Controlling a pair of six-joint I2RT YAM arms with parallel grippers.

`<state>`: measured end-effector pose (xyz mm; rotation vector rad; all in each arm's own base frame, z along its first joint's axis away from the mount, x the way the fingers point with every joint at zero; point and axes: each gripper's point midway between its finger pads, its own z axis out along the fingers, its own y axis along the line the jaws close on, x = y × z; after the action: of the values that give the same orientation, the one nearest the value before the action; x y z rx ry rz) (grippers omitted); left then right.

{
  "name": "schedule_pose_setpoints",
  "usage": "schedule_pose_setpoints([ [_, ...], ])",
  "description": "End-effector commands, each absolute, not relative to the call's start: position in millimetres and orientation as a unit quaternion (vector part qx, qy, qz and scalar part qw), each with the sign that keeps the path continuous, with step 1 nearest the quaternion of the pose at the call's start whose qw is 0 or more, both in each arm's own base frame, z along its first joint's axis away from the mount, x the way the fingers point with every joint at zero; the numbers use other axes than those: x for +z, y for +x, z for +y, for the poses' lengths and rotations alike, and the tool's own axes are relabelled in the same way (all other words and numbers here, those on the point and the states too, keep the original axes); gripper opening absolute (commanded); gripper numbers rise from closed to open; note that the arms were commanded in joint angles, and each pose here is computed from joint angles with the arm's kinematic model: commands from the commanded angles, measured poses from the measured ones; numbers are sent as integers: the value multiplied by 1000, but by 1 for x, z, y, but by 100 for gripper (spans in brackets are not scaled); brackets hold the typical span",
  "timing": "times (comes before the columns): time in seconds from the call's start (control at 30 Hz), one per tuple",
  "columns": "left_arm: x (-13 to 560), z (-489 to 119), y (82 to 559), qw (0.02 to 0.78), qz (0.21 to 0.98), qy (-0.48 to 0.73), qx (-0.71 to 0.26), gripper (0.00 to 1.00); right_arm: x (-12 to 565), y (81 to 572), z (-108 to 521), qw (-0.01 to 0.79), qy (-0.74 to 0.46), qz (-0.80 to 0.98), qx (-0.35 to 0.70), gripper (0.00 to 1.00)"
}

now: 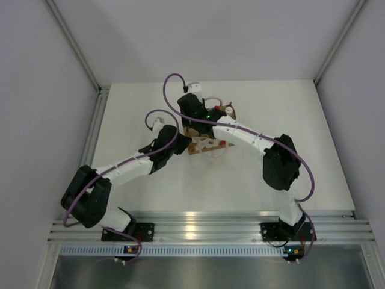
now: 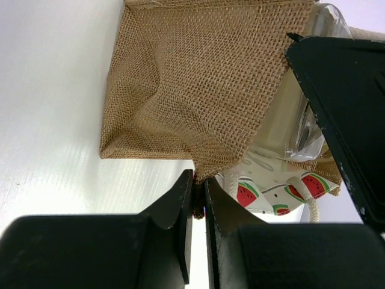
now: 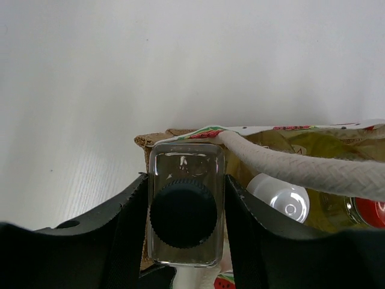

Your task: Take the personal care products out of the canvas bag

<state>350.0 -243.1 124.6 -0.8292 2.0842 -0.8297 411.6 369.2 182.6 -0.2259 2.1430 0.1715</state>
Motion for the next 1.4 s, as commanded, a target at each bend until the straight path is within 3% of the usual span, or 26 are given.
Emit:
schedule_pose_setpoints([
  [0.0,116,-228,345,367,826,-318,-285,0,253,404,398,513,-75,835,187,17],
  [0.17,126,-226,345,372,830,-308,-279,0,249,401,382,505,-64,841,186,38],
  [0.43,116,-213,340,367,820,-348,-268,0,256,403,375,499,-65,840,203,55],
  [1.37,127,-228,351,361,821,-339,-284,0,188,392,356,447,-108,880,122,52],
])
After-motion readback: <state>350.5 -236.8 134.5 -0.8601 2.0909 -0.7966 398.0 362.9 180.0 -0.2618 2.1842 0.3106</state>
